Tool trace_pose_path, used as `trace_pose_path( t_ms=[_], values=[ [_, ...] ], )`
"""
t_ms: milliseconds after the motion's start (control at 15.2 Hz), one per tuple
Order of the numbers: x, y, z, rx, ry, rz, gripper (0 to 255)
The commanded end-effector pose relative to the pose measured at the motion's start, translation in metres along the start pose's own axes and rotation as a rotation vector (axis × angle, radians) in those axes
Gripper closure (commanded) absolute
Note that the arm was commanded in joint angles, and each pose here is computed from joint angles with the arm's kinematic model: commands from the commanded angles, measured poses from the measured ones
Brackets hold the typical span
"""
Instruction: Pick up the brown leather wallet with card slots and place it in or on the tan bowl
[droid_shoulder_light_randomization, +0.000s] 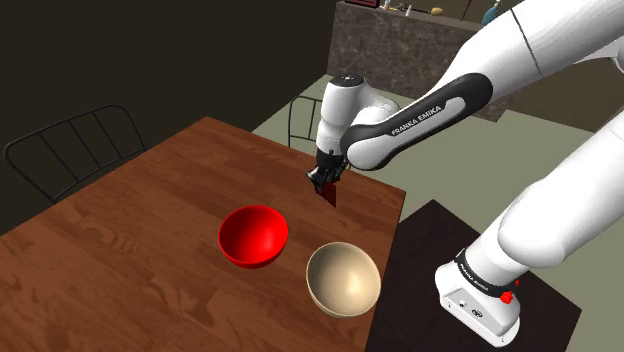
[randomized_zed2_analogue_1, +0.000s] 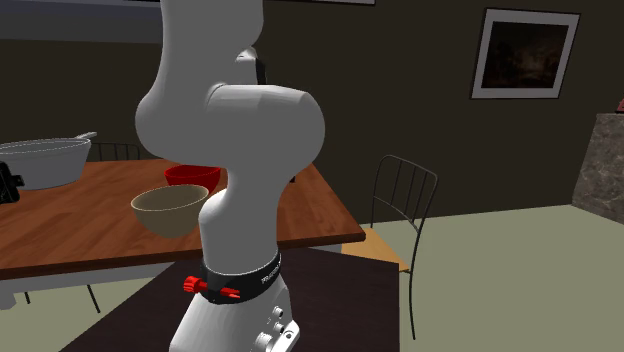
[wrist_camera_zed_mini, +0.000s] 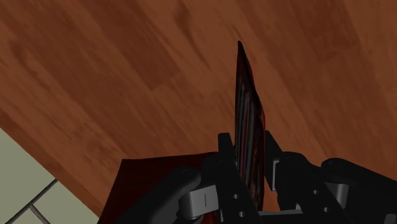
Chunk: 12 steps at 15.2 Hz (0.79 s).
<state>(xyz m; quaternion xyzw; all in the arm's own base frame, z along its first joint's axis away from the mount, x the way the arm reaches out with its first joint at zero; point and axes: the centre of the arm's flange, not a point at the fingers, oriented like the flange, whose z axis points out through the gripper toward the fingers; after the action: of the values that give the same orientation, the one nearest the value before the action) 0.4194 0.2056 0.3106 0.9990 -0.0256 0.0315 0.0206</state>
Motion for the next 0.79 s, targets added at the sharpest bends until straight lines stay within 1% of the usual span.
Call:
trace_pose_path(
  t_ms=[0, 726],
  values=[
    [0.0, 0.001, -0.011, 0.0, 0.0, 0.0, 255],
    [0.004, 0.003, -0.069, 0.0, 0.0, 0.0, 255]
  ],
)
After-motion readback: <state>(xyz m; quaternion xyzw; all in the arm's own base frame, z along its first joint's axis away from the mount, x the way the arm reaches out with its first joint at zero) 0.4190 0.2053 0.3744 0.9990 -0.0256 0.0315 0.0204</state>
